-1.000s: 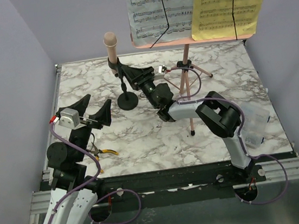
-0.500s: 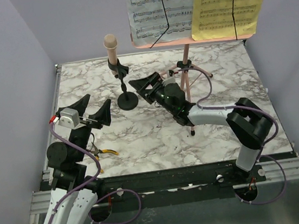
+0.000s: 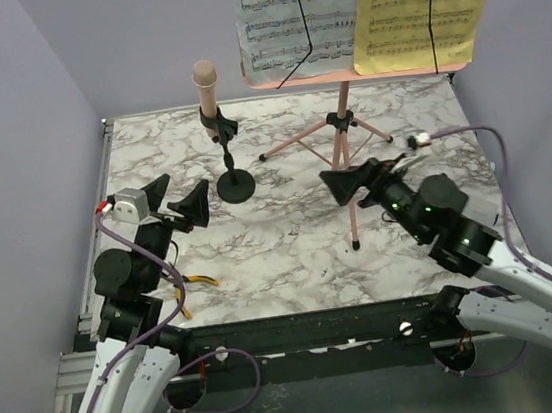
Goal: Set up the instrument practice props
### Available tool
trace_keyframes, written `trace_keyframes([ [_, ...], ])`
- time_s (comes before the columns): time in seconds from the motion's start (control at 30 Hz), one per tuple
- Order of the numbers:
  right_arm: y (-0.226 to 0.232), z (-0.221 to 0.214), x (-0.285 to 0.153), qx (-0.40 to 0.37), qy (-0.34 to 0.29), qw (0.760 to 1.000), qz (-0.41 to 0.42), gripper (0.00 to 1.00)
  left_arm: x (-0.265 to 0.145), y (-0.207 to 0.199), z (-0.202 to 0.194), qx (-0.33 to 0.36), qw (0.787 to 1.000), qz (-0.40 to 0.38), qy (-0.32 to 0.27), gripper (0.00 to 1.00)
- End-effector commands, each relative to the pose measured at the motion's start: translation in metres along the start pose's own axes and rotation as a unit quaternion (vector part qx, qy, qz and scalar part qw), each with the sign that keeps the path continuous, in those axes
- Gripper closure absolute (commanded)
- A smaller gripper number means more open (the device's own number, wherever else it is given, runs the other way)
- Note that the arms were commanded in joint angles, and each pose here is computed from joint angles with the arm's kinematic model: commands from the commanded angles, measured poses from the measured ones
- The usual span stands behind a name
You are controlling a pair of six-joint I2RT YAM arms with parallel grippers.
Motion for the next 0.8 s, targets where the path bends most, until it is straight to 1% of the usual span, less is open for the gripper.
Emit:
trace_keyframes([
  [0.0,-0.018,0.043,-0.050,-0.132,-0.080,0.984,-0.088,0.00,0.004,0.001,0.014,-0.049,0.998,0.036,-0.010,0.09],
  [0.13,0.001,0.091,-0.090,-0.172,-0.163,0.970,-0.051,0.00,0.005,-0.002,0.044,-0.061,0.997,0.036,-0.043,0.06],
  [0.23,0.012,0.115,-0.110,-0.185,-0.198,0.962,-0.036,0.00,0.008,-0.005,0.071,-0.065,0.995,0.035,-0.073,0.05],
  [0.33,0.021,0.133,-0.126,-0.182,-0.233,0.955,-0.020,0.00,0.012,-0.008,0.098,-0.069,0.992,0.030,-0.098,0.04],
  [0.5,0.028,0.147,-0.145,-0.183,-0.281,0.942,0.016,0.00,0.018,-0.011,0.124,-0.076,0.988,0.019,-0.131,0.04],
  [0.53,0.032,0.152,-0.149,-0.176,-0.299,0.937,0.030,0.00,0.018,-0.012,0.126,-0.078,0.988,0.019,-0.135,0.04],
  [0.7,0.036,0.158,-0.165,-0.154,-0.335,0.927,0.072,0.00,0.011,-0.012,0.134,-0.084,0.985,0.020,-0.152,0.04],
  [0.77,0.034,0.156,-0.167,-0.157,-0.361,0.915,0.090,0.00,0.007,-0.012,0.135,-0.086,0.983,0.023,-0.158,0.04],
])
Point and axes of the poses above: each gripper's point midway between its finger pads, its own x axis out along the fingers, its own y axis along the line the jaws close on, z = x × y, the point moved 10 cm from there along -x, back along the fingers, and after that the axes turned 5 degrees about x, right-handed, at the moved point
